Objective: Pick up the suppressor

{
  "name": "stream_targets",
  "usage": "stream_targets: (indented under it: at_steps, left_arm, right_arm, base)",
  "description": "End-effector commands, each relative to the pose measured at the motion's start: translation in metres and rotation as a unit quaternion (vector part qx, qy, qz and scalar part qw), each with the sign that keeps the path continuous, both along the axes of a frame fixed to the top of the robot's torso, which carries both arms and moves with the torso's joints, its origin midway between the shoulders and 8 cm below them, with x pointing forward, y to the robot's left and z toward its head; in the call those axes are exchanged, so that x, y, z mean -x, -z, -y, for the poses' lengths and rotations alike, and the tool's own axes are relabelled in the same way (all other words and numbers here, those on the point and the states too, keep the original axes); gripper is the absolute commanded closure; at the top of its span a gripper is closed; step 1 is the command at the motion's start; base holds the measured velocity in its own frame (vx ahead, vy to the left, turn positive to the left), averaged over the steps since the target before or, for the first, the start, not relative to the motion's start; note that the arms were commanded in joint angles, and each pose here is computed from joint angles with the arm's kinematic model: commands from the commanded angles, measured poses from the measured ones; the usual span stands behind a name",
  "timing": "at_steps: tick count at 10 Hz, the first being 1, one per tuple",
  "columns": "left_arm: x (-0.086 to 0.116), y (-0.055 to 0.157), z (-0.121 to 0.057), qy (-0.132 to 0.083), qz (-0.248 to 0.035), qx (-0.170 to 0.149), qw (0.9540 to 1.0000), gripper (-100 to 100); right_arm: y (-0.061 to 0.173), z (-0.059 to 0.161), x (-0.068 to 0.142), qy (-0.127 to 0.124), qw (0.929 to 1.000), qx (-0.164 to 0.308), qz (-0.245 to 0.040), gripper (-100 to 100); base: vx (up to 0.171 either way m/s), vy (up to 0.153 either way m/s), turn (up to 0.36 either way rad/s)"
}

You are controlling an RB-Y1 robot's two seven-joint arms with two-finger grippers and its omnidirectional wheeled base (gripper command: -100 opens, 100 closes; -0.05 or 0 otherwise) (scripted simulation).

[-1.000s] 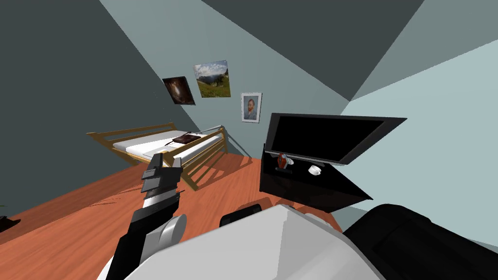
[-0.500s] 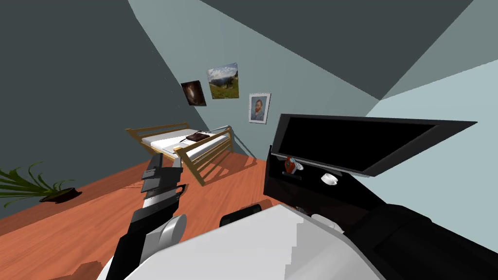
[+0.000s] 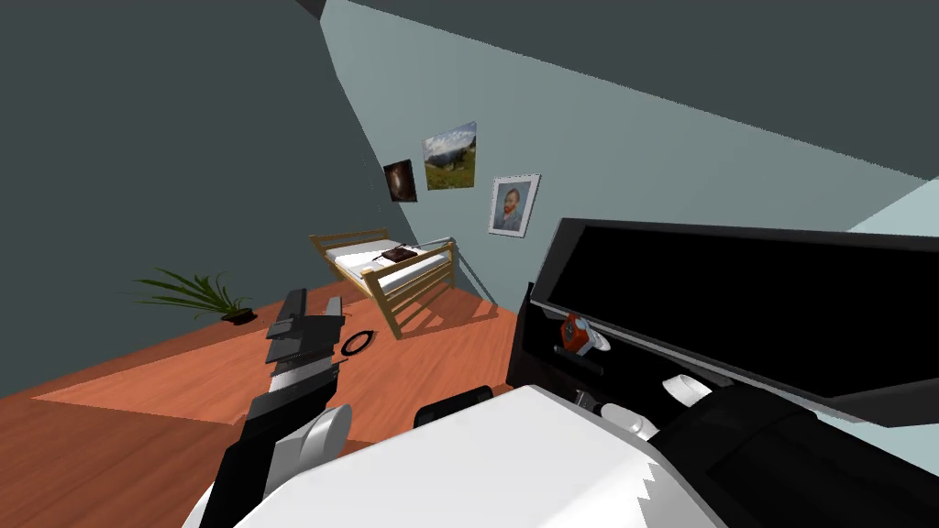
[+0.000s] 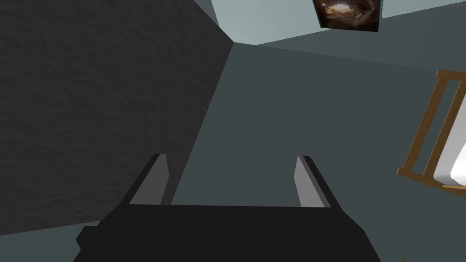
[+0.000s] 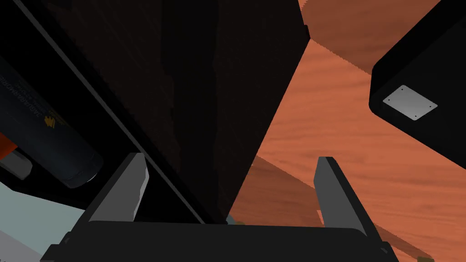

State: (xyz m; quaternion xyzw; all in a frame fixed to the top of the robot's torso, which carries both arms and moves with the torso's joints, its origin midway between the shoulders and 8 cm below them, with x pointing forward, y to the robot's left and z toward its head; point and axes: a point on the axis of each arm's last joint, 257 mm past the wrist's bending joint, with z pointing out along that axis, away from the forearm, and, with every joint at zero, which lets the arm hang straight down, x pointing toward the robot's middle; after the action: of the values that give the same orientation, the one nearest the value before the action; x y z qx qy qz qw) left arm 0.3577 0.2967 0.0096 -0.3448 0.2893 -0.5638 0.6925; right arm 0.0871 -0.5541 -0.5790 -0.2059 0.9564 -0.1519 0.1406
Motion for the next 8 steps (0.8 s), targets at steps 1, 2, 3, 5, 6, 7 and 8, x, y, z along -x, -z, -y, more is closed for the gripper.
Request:
stream_targets:
  at_steps: [1,2,3,5,6,7,8]
  left_arm:
    - [0.000,0.000,0.000,0.000,0.000,0.000,1.0000,0]
    - [0.000,0.000,0.000,0.000,0.000,0.000,1.0000,0]
    - [0.000,0.000,0.000,0.000,0.000,0.000,1.0000,0]
    - [0.000,0.000,0.000,0.000,0.000,0.000,1.0000,0]
    - [0.000,0.000,0.000,0.000,0.000,0.000,1.0000,0]
    - [0.000,0.000,0.000,0.000,0.000,0.000,1.0000,0]
    - [0.000,0.000,0.000,0.000,0.000,0.000,1.0000,0]
  right_arm:
    - [-0.004,0.017,0.001,-0.008,0.9998,0.019,-0.008,-100]
    - [-0.009,0.035,0.007,-0.021,0.9988,0.041,-0.020,-100]
    - [-0.009,0.035,0.007,-0.021,0.9988,0.041,-0.020,-100]
    - [-0.018,0.061,0.017,-0.040,0.9956,0.075,-0.039,-100]
    - [-0.020,0.070,0.022,-0.048,0.9940,0.086,-0.048,-100]
    - [-0.020,0.070,0.022,-0.048,0.9940,0.086,-0.048,-100]
    - [-0.020,0.077,0.032,-0.059,0.9915,0.097,-0.063,-100]
  base:
    - [0.089,-0.069,0.159]
    - [0.085,-0.057,0.234]
    - [0.074,-0.053,0.129]
    - [0.095,-0.089,0.285]
    - [0.130,-0.154,0.290]
    - [0.083,-0.119,0.079]
    - [0.093,-0.149,0.226]
